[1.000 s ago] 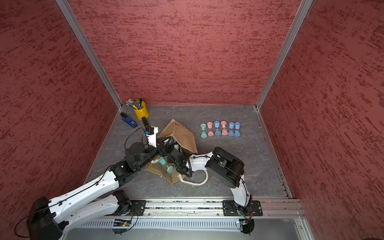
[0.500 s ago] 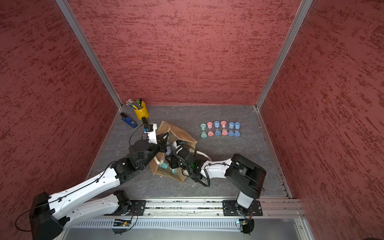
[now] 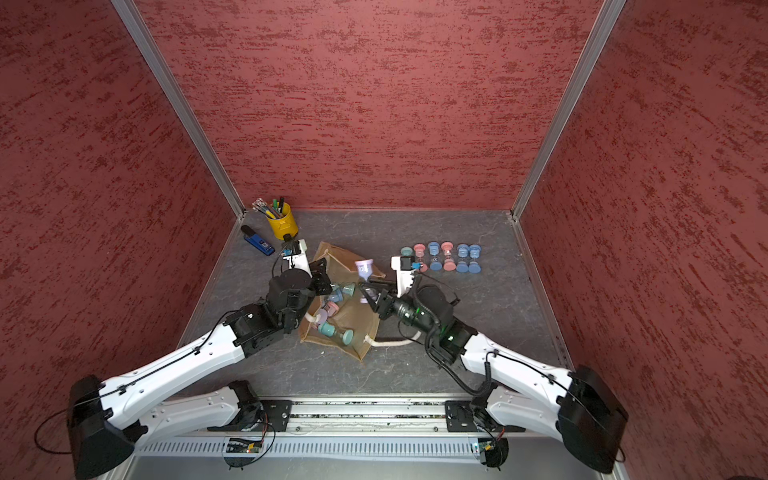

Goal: 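Lift the lilac timer out and carry it to the row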

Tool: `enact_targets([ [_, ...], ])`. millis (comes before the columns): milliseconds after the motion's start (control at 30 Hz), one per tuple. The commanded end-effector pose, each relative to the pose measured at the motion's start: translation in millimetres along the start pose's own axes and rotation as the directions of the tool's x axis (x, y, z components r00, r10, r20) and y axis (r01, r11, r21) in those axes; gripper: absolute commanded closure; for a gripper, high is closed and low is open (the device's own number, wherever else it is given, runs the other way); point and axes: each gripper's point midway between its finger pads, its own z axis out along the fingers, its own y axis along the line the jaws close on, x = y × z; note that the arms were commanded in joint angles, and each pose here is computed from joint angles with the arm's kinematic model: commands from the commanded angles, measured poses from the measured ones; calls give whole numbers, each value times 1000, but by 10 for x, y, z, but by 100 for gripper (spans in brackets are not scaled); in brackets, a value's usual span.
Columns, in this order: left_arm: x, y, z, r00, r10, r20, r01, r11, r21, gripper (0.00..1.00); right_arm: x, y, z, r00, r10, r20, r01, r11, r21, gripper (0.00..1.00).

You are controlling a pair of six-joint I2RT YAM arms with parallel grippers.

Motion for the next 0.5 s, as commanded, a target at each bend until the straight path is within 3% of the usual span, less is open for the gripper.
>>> enact_targets([
  [0,36,176,-9,999,27,-20,-29,996,-87,100,-156,-81,-226,1000,9,2,-9,1000,13,84],
  [267,-6,289,-66,1000,28,-12,-30,993,-115,100,-695,-576,-604,992,96,88,-104,990,93,84],
  [400,-31,311,-109,1000,22,-3,-22,994,-108,100,-742,-950,-490,987,156,39,-160,978,132,83],
  [467,-30,309,-128,1000,15,-2,-15,995,-95,100,-709,-1185,-358,986,168,-3,-164,965,207,82],
])
